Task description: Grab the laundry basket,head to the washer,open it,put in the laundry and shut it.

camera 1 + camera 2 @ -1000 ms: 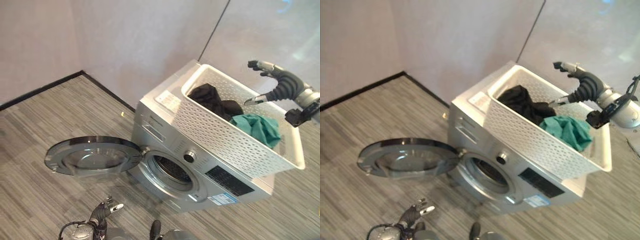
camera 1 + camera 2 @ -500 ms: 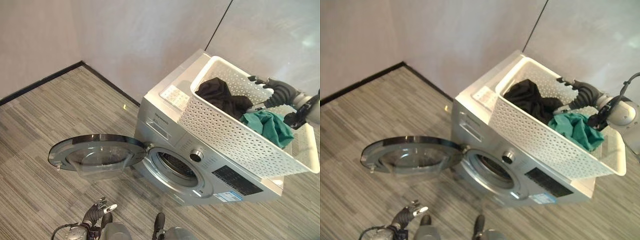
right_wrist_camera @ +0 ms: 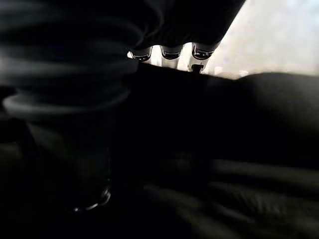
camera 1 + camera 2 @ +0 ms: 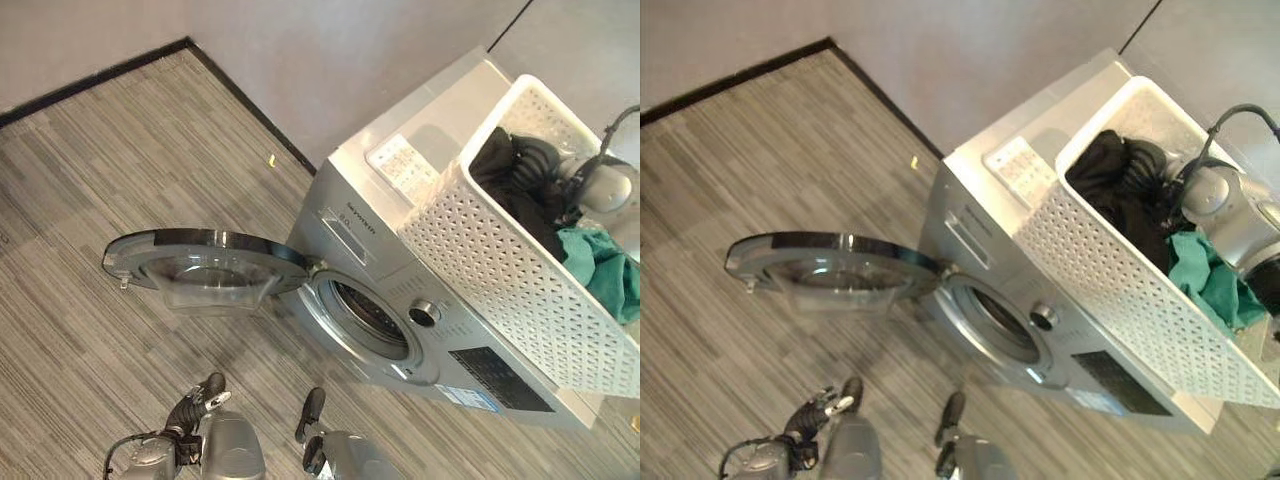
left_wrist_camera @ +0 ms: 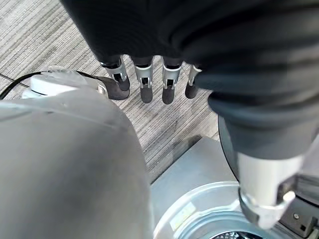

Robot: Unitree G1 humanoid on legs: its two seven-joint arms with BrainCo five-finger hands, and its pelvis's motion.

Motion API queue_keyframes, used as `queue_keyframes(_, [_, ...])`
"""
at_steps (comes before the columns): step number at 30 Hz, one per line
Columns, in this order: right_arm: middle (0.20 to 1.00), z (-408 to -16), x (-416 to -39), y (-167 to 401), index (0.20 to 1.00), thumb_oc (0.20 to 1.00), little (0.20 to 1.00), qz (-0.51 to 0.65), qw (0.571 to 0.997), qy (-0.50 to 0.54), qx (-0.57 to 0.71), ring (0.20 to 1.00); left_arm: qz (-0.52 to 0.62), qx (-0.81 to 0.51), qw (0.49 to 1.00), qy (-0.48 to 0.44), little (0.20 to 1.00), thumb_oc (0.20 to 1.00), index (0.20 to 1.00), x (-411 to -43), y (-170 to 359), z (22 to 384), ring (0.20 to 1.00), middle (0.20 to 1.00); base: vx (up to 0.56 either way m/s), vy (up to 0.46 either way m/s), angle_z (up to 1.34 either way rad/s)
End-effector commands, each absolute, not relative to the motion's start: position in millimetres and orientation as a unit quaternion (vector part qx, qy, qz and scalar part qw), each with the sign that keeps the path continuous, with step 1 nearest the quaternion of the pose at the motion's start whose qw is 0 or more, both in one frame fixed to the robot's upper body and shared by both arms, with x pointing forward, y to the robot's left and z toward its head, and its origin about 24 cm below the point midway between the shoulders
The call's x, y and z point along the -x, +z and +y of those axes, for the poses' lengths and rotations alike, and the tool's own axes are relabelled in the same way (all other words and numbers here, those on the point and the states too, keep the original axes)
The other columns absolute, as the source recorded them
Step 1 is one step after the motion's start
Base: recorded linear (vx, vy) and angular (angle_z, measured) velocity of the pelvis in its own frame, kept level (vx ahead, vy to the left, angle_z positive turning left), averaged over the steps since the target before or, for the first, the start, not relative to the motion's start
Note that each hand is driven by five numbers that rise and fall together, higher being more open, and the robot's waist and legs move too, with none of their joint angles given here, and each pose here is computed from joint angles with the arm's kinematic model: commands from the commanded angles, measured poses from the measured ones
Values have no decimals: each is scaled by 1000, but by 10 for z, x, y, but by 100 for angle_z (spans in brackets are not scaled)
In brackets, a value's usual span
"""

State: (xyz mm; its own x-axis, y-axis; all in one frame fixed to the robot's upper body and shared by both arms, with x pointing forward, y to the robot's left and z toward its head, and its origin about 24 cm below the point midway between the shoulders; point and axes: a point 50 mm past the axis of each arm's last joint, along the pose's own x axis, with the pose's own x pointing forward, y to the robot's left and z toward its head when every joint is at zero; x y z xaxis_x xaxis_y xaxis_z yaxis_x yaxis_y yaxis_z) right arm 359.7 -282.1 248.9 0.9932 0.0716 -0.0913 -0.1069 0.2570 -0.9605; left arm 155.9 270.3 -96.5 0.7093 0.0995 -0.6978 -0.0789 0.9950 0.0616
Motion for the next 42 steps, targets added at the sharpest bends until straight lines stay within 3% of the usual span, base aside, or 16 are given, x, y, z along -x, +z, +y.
queue_keyframes(1, [1000,-2882,-3669,2594,1000,1000,1000,31,777,25,628,1000,356,-36,933,37,1000,1000,1000,-1654,-888,2685,1000,1000,-36,-40,15])
queue_keyframes(4, [1000,-2900,-3697,2463,1000,1000,1000,59,773,32,630,1000,352,-37,935,38,1000,1000,1000,-1687,-871,2679,1000,1000,-12,-25,14])
queue_keyframes(5, [689,-2900,-3697,2463,689,689,689,59,773,32,630,689,352,-37,935,38,1000,1000,1000,-1687,-872,2679,1000,1000,8,-25,6])
queue_keyframes(6, [200,-2884,-3691,2334,200,200,200,71,777,46,624,200,354,-35,934,35,1000,1000,1000,-1682,-882,2658,1000,1000,8,-29,7])
queue_keyframes(17, [200,-2962,-3657,2397,200,200,200,19,831,-3,555,200,360,-30,932,33,1000,1000,1000,-1710,-938,2570,1000,1000,-2,-2,1])
queue_keyframes(27, [200,-3314,-3329,3122,200,200,200,-131,883,-124,433,200,387,-42,921,36,1000,1000,1000,-1565,-1025,2639,1000,1000,47,22,-5])
queue_keyframes(28, [200,-3288,-3274,3359,200,200,200,-197,886,-159,388,200,402,-43,914,42,1000,1000,1000,-1511,-1079,2635,1000,1000,99,46,-15])
queue_keyframes(34, [200,-3195,-3152,3817,200,200,200,-324,852,-263,317,200,428,-64,901,43,1000,1000,1000,-1456,-1166,2594,1000,1000,87,51,-23])
queue_keyframes(42, [200,-3147,-3073,3994,200,200,200,-376,819,-316,296,200,431,-70,899,30,1000,1000,1000,-1471,-1203,2473,1000,1000,33,48,-6])
